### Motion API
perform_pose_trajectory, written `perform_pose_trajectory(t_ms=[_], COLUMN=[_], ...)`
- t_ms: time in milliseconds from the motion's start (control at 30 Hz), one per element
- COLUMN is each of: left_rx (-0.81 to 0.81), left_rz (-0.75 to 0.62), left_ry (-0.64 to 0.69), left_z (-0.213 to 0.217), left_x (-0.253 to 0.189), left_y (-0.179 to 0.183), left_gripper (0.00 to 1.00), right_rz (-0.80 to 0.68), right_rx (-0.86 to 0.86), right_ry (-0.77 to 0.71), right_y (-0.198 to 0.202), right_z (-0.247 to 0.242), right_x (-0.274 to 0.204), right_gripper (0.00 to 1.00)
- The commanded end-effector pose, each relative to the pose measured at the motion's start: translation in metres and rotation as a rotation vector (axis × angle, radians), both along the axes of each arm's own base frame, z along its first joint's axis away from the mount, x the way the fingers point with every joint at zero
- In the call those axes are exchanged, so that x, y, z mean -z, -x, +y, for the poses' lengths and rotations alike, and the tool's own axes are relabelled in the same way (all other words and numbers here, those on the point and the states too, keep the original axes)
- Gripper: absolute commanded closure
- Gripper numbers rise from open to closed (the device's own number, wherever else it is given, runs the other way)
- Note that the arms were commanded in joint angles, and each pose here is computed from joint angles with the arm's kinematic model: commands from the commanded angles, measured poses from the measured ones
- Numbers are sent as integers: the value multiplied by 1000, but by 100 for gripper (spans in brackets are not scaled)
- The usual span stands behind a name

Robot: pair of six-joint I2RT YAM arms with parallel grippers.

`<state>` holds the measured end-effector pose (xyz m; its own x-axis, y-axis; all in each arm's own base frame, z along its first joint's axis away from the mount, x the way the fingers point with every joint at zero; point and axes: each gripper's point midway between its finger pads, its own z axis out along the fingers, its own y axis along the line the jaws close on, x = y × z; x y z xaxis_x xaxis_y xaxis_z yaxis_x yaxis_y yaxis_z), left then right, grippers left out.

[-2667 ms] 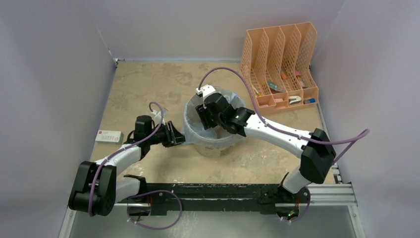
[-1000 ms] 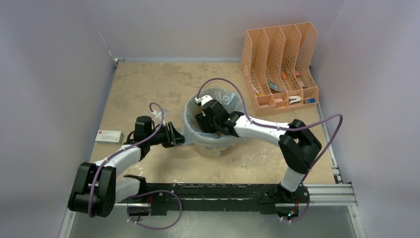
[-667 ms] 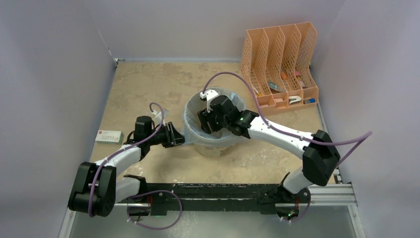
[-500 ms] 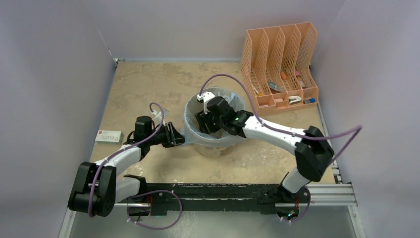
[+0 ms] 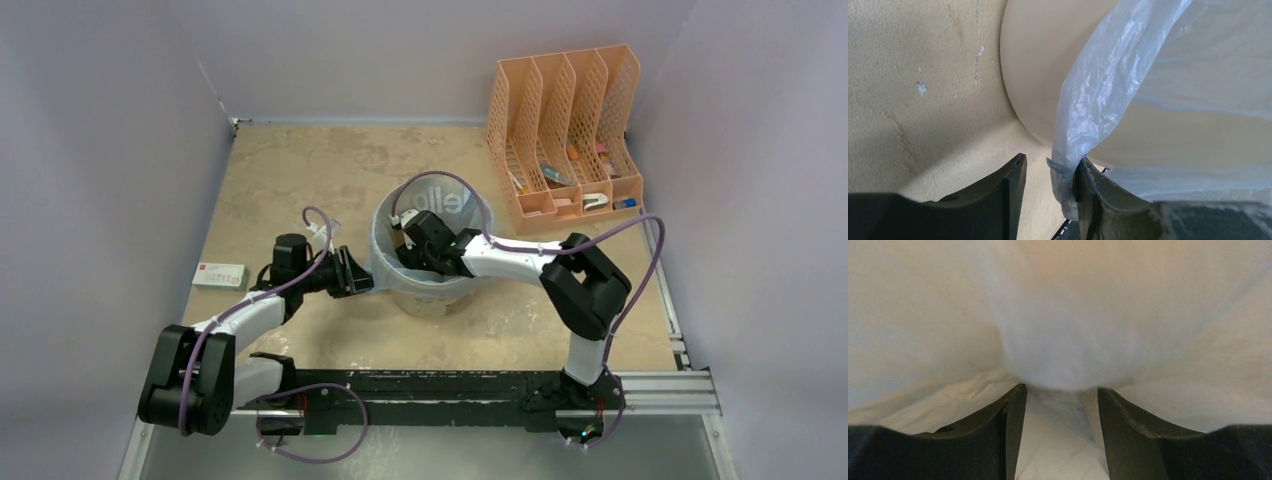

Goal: Put the trash bags into the trash bin

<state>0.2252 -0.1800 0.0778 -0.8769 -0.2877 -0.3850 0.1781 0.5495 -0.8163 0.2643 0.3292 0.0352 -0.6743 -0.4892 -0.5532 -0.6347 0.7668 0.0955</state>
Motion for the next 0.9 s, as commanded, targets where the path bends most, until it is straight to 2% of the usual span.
perform_pose_trajectory(t_ms=[0,300,533,733,867], left_rx=[14,-13,-17,-10,-15], left_rz=[-77,-58,-54,-46,-50], left_ry=[19,38,34,32,28], left_z=[-2,-1,0,0,1], left_x=[-16,-20,-17,-14,-14], left_y=[-7,-2,2,3,2], left_gripper=[62,62,62,62,62], right_rz=[70,101,19,-26,-26], right_rx=[-23,-1,16,45,-13], right_ry=[79,115,-54,-101,-143], right_y=[14,21,12,8,13], right_z=[-10,-19,2,1,9], right_x=[22,-9,-58,-78,-86], right_gripper=[42,42,42,41,41])
